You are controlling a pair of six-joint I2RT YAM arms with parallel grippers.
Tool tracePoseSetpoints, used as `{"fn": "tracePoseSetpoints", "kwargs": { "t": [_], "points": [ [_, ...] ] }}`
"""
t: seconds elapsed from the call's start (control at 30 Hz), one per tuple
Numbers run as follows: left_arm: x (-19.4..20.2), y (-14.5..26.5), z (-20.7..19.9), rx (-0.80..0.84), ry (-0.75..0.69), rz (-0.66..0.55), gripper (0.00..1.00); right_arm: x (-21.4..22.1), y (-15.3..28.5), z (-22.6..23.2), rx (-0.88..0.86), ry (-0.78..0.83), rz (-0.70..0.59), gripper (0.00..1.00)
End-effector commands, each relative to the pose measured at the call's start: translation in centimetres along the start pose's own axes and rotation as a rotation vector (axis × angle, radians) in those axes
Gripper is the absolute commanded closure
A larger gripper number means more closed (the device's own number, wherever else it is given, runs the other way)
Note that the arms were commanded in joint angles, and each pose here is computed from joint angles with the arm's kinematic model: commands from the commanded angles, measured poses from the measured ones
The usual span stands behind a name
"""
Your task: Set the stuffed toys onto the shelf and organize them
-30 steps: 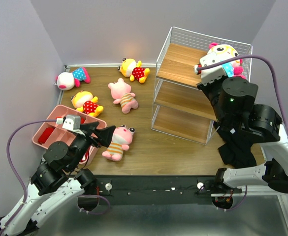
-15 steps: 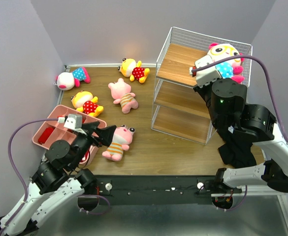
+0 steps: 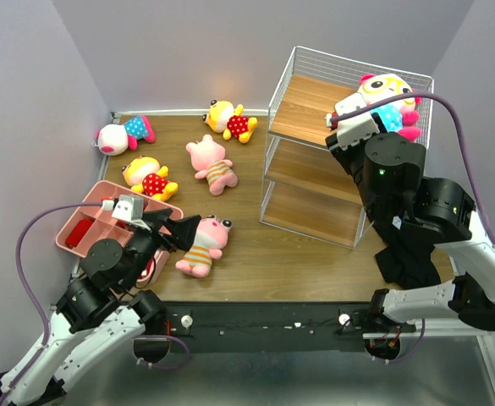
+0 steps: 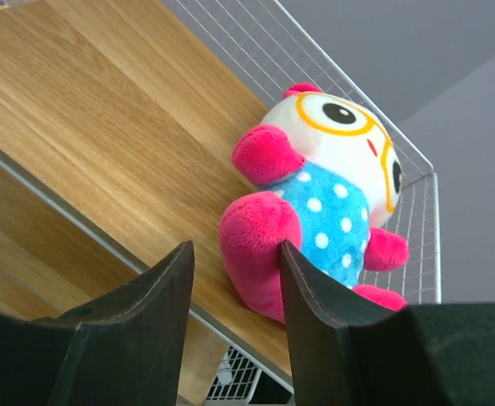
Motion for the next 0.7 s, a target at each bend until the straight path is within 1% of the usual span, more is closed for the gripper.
{"fn": "tracePoseSetpoints", "kwargs": {
  "t": [0.0, 0.03, 0.1, 0.13, 0.2, 0.23, 0.27, 0.3, 0.37, 0.4, 0.43, 0.53, 0.6, 0.63, 0.67],
  "points": [
    [0.8, -0.5, 0.4, -0.027, -0.012, 0.023, 0.01, -2.4, 1.1, 0.3, -0.172, -0.137, -0.108, 0.43],
    [1.1, -0.7, 0.6, -0.046, -0.019, 0.042, 0.01, -2.7, 1.3, 0.4, -0.204, -0.152, -0.128, 0.41],
    [1.2, -0.9, 1.0, -0.081, -0.028, 0.058, 0.01, -3.0, 1.8, -0.3, -0.216, -0.189, -0.146, 0.38],
    [1.8, -1.3, 1.2, -0.104, -0.041, 0.090, 0.01, -3.2, 2.1, -0.1, -0.262, -0.196, -0.168, 0.36],
    [1.8, -1.5, 1.2, -0.119, -0.049, 0.114, 0.01, -3.7, 2.6, -0.6, -0.286, -0.215, -0.206, 0.35],
    [2.2, -1.8, 1.2, -0.126, -0.061, 0.141, 0.01, -4.4, 3.1, -0.2, -0.352, -0.222, -0.243, 0.35],
    [2.2, -1.9, 1.2, -0.126, -0.065, 0.149, 0.01, -4.8, 3.3, 0.0, -0.379, -0.228, -0.263, 0.35],
    [2.2, -1.9, 1.1, -0.122, -0.066, 0.152, 0.01, -5.2, 3.6, 0.1, -0.405, -0.244, -0.280, 0.35],
    [2.3, -1.9, 0.9, -0.106, -0.063, 0.154, 0.01, -6.4, 4.5, 1.3, -0.528, -0.274, -0.331, 0.35],
    [2.4, -1.9, 0.9, -0.103, -0.059, 0.154, 0.01, -6.7, 4.8, 2.1, -0.584, -0.300, -0.333, 0.36],
    [2.4, -1.9, 0.9, -0.104, -0.055, 0.147, 0.01, -7.1, 5.3, 3.6, -0.677, -0.301, -0.338, 0.38],
    [2.1, -1.6, 1.6, -0.145, -0.044, 0.123, 0.01, -7.6, 6.1, 6.5, -0.820, -0.362, -0.312, 0.42],
    [1.7, -1.4, 1.8, -0.165, -0.043, 0.110, 0.01, -7.0, 5.8, 9.7, -0.899, -0.364, -0.262, 0.43],
    [1.7, -1.2, 1.9, -0.163, -0.041, 0.106, 0.02, -7.2, 6.0, 11.1, -0.935, -0.374, -0.265, 0.45],
    [1.7, -1.1, 1.9, -0.161, -0.036, 0.103, 0.02, -6.5, 5.6, 13.0, -0.954, -0.357, -0.227, 0.46]
  ]
}}
Point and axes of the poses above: each gripper's point midway between its finger pads, its own y axis back along the fingers, its own z axis along the line the jaws close on, x = y × z, the point moved 4 cm from there along y, back along the fingers, and after that the axes turned 3 degrees about -y, right-handed, at the moved point
